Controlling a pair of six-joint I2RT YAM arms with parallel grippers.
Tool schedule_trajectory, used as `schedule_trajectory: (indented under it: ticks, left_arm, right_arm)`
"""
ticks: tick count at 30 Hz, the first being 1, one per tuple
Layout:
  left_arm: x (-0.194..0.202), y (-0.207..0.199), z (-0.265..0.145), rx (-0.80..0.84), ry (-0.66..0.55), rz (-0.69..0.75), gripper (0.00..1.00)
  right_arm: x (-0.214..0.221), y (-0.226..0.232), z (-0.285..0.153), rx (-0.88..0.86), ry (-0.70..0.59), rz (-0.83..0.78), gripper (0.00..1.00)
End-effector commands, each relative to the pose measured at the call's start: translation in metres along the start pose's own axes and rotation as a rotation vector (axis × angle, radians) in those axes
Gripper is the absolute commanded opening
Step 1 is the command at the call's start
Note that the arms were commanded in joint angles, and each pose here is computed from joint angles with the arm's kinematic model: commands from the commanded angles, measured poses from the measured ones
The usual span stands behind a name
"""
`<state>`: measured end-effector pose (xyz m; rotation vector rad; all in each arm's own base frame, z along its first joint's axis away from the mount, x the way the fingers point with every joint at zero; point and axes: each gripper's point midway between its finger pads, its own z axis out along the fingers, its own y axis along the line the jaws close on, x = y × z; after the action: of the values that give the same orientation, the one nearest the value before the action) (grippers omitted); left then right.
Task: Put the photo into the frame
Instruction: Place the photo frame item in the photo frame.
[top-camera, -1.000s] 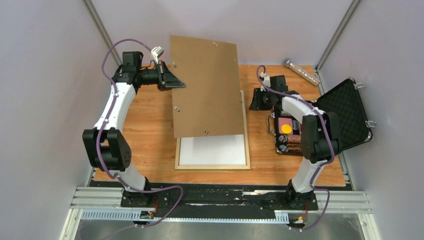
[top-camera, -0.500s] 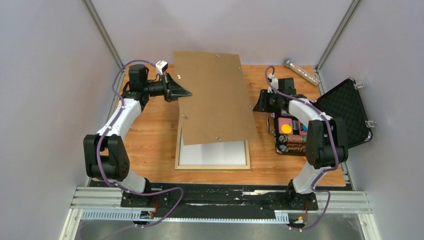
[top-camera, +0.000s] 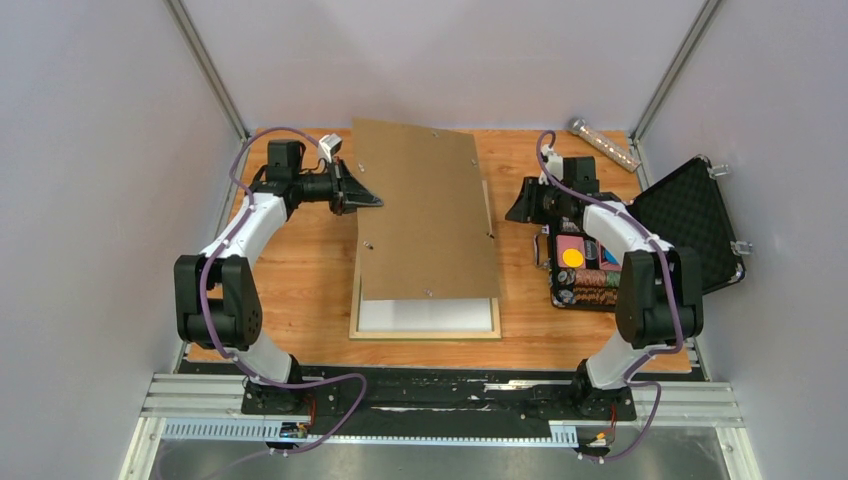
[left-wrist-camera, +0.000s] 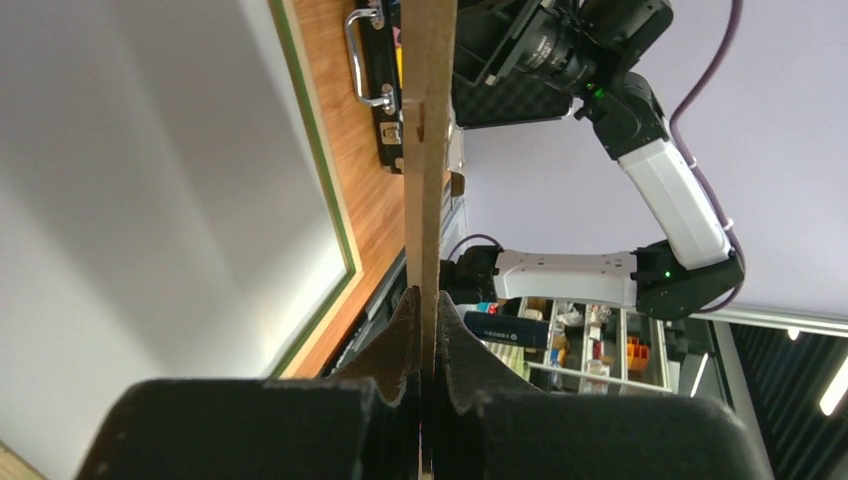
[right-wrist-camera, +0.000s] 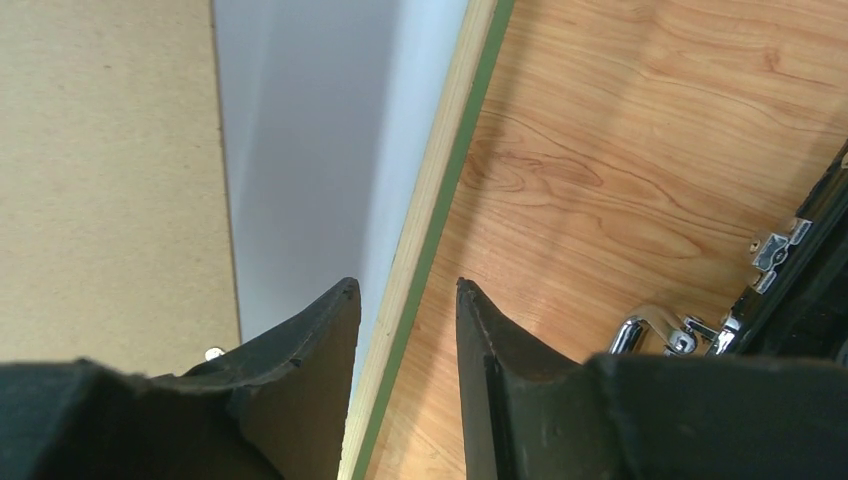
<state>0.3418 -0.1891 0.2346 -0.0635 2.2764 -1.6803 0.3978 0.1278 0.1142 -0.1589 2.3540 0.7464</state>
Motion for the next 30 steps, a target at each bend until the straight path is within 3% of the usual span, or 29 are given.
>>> schedule_trajectory:
  ticks: [1, 13, 30]
  left_arm:
    - [-0.005, -0.021, -0.005, 0.051, 0.009, 0.116, 0.0]
    - [-0.006, -0.018, -0.002, 0.064, 0.001, 0.108, 0.0]
    - [-0.013, 0.0, 0.002, 0.022, -0.023, 0.115, 0.0]
  right_arm:
    - [-0.021, 0.022, -0.006, -0.053, -0.069, -0.059, 0.39]
    - [0.014, 0.053, 0.031, -0.079, 0.042, -0.145, 0.38]
    - [0.032, 0.068, 0.012, -0.122, 0.043, -0.2, 0.36]
